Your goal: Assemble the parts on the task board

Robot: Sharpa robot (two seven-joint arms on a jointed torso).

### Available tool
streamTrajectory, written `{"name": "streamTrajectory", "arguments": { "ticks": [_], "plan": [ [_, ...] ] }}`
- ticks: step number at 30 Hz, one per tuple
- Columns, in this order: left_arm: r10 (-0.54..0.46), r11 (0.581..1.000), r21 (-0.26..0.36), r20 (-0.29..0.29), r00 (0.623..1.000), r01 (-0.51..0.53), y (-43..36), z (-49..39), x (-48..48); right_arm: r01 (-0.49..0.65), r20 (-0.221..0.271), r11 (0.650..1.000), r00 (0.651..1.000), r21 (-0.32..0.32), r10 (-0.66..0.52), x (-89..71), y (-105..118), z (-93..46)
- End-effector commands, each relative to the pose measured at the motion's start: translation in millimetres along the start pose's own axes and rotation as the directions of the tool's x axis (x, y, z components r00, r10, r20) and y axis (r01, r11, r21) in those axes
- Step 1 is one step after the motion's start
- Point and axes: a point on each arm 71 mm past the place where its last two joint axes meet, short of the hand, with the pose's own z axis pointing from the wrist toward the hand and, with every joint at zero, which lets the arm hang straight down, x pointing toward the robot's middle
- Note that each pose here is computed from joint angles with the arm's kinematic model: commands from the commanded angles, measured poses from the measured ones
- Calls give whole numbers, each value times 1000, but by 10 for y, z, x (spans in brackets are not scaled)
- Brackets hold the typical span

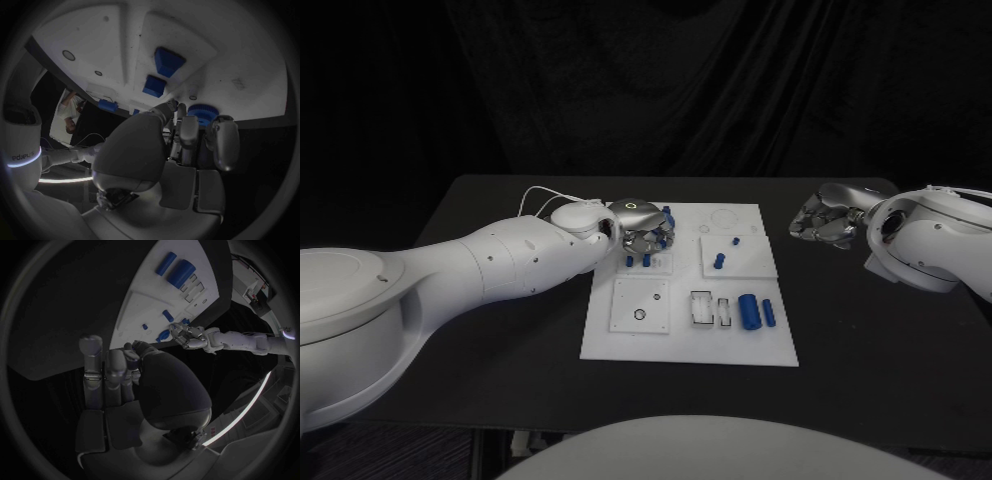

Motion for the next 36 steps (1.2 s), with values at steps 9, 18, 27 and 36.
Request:
{"name": "streamTrajectory", "arguments": {
  "ticks": [9,18,27,36],
  "plan": [
    [20,999,33,130,991,-24,11,-245,-243,6,-9,1000,1000,25,-6,-5,-43,-11],
    [5,1000,-6,80,997,-5,125,-399,-223,9,-20,999,1000,34,-8,7,-69,-11],
    [-1,999,-36,43,999,3,190,-402,-147,9,-26,999,1000,38,-8,27,-87,-15],
    [-9,998,-56,19,1000,11,212,-384,-53,10,-32,999,999,39,-9,40,-90,-16]
  ]
}}
